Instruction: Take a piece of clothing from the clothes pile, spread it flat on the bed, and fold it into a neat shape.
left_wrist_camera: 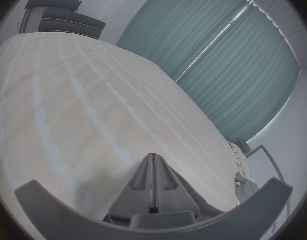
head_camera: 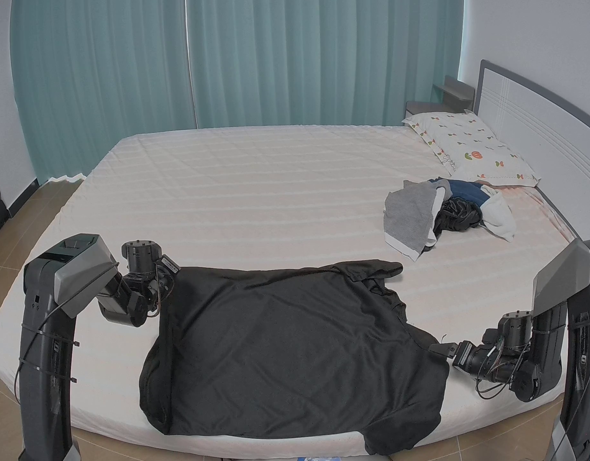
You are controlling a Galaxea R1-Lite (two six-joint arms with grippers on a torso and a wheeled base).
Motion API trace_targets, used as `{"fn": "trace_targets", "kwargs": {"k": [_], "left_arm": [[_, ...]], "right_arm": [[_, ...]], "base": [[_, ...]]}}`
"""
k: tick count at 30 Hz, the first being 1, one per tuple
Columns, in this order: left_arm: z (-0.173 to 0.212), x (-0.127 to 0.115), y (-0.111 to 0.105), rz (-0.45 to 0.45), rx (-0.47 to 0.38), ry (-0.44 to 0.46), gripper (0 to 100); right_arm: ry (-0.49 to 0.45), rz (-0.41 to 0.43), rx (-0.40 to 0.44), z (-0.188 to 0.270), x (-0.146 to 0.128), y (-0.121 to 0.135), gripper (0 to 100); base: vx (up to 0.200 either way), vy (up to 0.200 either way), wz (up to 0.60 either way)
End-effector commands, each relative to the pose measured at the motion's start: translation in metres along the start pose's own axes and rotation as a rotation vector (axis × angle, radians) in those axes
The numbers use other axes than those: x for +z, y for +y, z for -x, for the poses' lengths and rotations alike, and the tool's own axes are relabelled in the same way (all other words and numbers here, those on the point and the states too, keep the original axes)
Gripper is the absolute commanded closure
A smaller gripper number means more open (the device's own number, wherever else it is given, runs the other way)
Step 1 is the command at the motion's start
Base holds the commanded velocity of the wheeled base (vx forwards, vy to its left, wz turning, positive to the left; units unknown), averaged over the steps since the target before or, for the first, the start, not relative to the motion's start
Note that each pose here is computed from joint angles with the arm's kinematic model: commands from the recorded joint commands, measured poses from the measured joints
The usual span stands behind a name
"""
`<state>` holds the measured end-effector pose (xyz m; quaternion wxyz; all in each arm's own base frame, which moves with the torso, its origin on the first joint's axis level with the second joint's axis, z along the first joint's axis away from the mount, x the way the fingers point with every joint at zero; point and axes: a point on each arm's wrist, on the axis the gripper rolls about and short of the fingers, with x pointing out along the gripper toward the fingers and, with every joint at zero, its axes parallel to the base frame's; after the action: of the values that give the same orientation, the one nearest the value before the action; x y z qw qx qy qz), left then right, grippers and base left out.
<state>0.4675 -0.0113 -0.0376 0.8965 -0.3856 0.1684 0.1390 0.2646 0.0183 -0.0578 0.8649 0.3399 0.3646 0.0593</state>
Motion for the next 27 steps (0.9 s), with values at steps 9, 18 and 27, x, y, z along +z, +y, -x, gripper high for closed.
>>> {"fn": "trace_targets", "kwargs": {"k": [9,18,27], "left_arm": [[-0.01,0.007,-0.004,0.004,-0.028,-0.04,100],[-0.009,0.014,-0.001,-0.128,-0.015,-0.034,100],[-0.023,0.027,0.018,-0.104,0.01,-0.071,0]], "right_arm": [[0.002,0.005,0.005,-0.001,-0.002,0.001,0],[0.003,0.002,0.004,-0.001,-0.002,0.001,0],[0.003,0.004,0.004,-0.001,-0.002,0.001,0]], "base": [[0.0,0.0,0.0],[0.0,0.0,0.0],[0.0,0.0,0.0]]}}
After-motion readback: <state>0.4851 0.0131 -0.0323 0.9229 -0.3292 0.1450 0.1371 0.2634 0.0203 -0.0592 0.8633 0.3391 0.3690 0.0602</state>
